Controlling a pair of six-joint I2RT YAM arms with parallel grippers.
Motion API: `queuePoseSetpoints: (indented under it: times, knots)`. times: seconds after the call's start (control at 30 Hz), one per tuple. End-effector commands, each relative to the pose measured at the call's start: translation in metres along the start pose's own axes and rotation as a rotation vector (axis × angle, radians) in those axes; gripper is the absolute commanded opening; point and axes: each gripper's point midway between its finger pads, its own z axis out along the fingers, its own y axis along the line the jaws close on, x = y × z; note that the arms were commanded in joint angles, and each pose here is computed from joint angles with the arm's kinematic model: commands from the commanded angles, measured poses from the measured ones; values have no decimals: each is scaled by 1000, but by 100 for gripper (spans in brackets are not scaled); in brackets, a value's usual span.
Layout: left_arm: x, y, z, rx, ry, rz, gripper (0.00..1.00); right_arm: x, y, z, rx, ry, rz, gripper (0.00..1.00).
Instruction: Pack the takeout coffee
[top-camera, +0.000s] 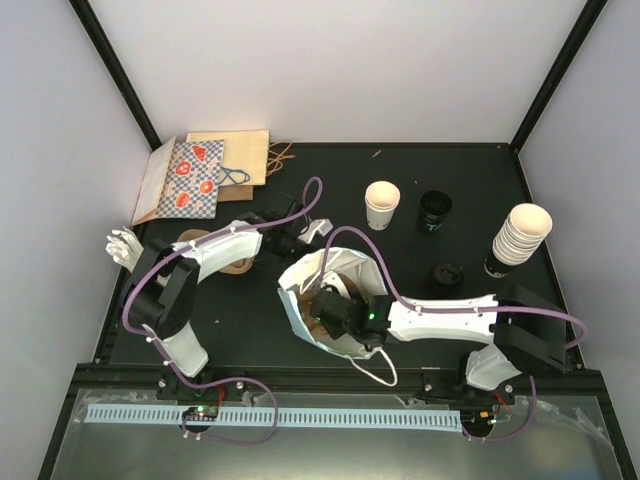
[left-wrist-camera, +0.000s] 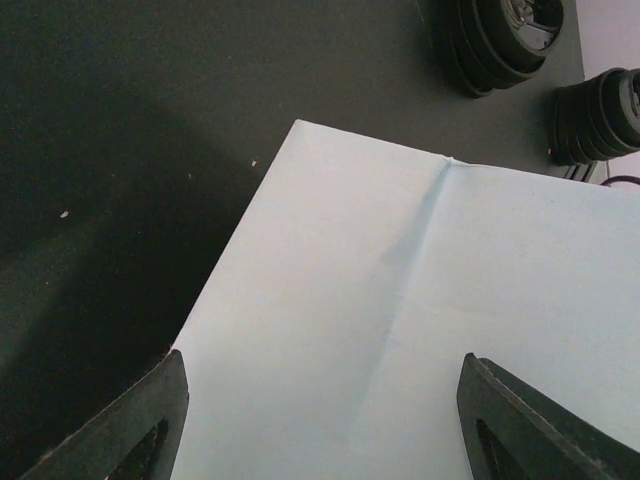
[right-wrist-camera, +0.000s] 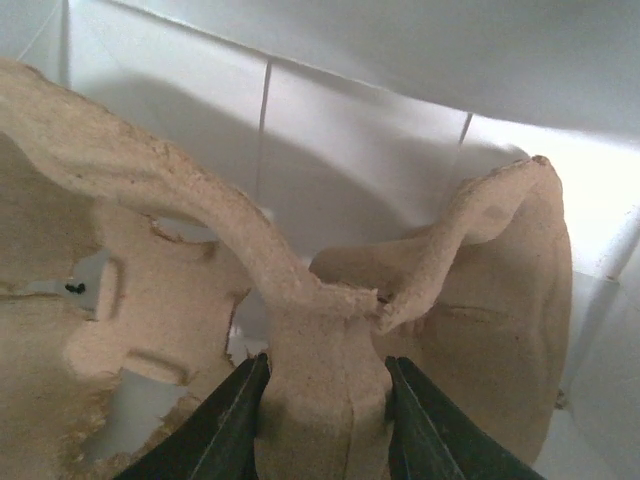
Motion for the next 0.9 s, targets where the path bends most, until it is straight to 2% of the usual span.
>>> queuePoseSetpoints:
  times: [0.0,0.4,0.53,0.57,0.6,0.63,0.67,0.73,0.87]
  knots:
    - [-1,-15,4,57,14,26,76,13,-3,16,-1,87,3,32]
    - [-2,-17,5,62,13,26,76,24,1,34,13,172,-7,33]
    - [-1,-18,4,61,11,25,76,20,1,31,8,167,-5,37]
    - [-1,-18,4,61,11,25,76,20,1,30,6,167,-5,41]
    - [-1,-18,4,61,10,25,76,20,2,29,1,169,-9,53]
    - [-1,-18,4,61,9,24,76,20,2,29,-1,171,-11,71]
    - [-2,-18,4,59,8,24,76,20,2,28,-4,169,-13,81]
    - [-2,-18,4,59,6,25,76,18,2,25,-12,162,-13,89]
    - [-3,-18,4,59,3,23,76,13,0,19,-5,150,-15,92]
